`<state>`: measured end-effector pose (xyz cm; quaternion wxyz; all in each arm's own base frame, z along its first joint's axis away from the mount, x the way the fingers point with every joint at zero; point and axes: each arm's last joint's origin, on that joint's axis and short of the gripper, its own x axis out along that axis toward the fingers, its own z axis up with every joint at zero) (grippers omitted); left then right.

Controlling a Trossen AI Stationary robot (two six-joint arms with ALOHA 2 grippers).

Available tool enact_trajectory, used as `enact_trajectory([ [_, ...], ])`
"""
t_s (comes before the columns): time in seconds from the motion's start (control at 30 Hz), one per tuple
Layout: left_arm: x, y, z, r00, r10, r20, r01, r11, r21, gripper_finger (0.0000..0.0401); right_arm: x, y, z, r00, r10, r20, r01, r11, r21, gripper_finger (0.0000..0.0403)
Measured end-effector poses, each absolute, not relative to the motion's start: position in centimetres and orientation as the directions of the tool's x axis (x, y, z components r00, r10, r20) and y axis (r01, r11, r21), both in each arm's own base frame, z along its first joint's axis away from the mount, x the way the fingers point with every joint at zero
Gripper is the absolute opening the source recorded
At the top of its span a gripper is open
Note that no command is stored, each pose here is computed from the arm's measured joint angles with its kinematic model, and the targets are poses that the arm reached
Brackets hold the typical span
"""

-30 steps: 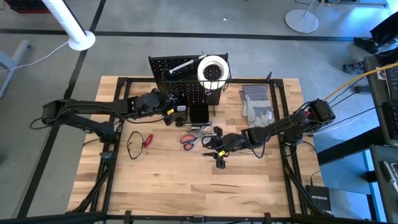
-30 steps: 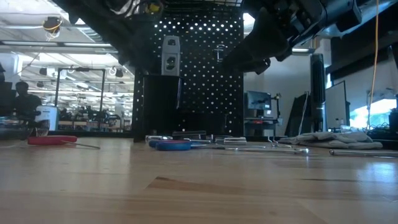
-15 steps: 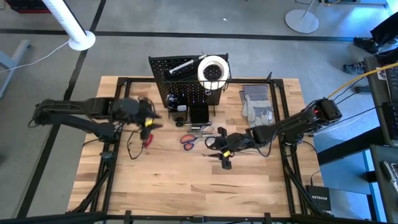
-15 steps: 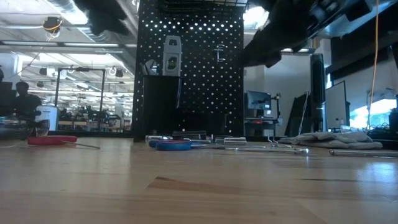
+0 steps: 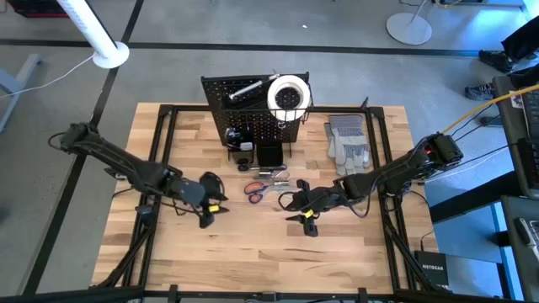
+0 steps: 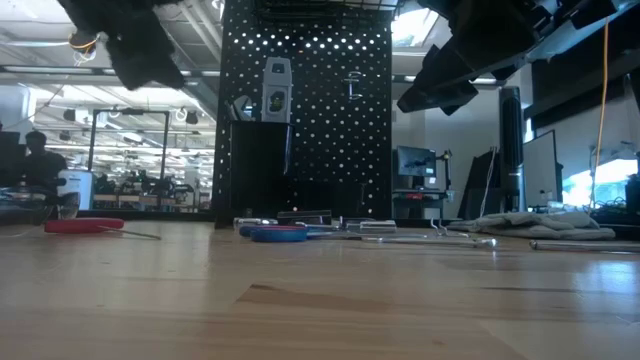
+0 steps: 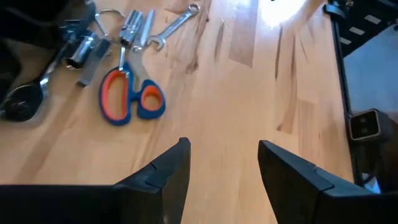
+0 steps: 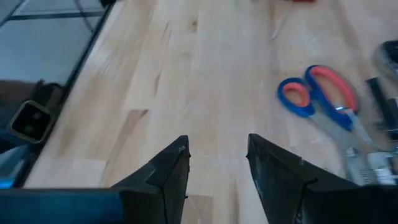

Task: Hang tools onto peg board
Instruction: Put the scissors into the left bin on the pegboard

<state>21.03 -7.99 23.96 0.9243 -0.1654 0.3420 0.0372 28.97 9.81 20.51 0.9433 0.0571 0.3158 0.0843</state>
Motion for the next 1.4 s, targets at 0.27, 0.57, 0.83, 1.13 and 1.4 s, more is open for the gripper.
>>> enact_trajectory([
  [0.27, 24.4, -9.2, 20.9, 0.757, -0.033, -0.652, -0.161, 0.959, -0.235, 0.0174, 29.4, 9.2, 19.4, 0.78, 0.092, -0.619, -0.06, 0.996, 0.073, 0.0198],
  [0.57, 25.9, -7.8, 18.4, 0.696, 0.042, -0.716, -0.259, 0.946, -0.196, 0.0174, 30.1, 7.9, 17.7, 0.741, 0.036, -0.671, -0.01, 0.999, 0.043, 0.0257],
  [0.83, 28.5, -6.2, 15.6, 0.699, 0.104, -0.708, -0.284, 0.948, -0.141, 0.0175, 31.5, 6.5, 16.3, 0.755, -0.007, -0.656, 0.004, 1.0, -0.006, 0.0248],
  [1.13, 30.4, -5.0, 11.6, 0.675, 0.226, -0.703, -0.414, 0.904, -0.106, 0.0175, 33.1, 5.2, 14.1, 0.769, -0.044, -0.638, 0.039, 0.999, -0.022, 0.0233],
  [1.4, 30.5, -5.0, 10.7, 0.652, 0.261, -0.712, -0.468, 0.877, -0.107, 0.0175, 33.3, 5.0, 13.1, 0.756, -0.044, -0.653, 0.026, 0.999, -0.038, 0.0232],
])
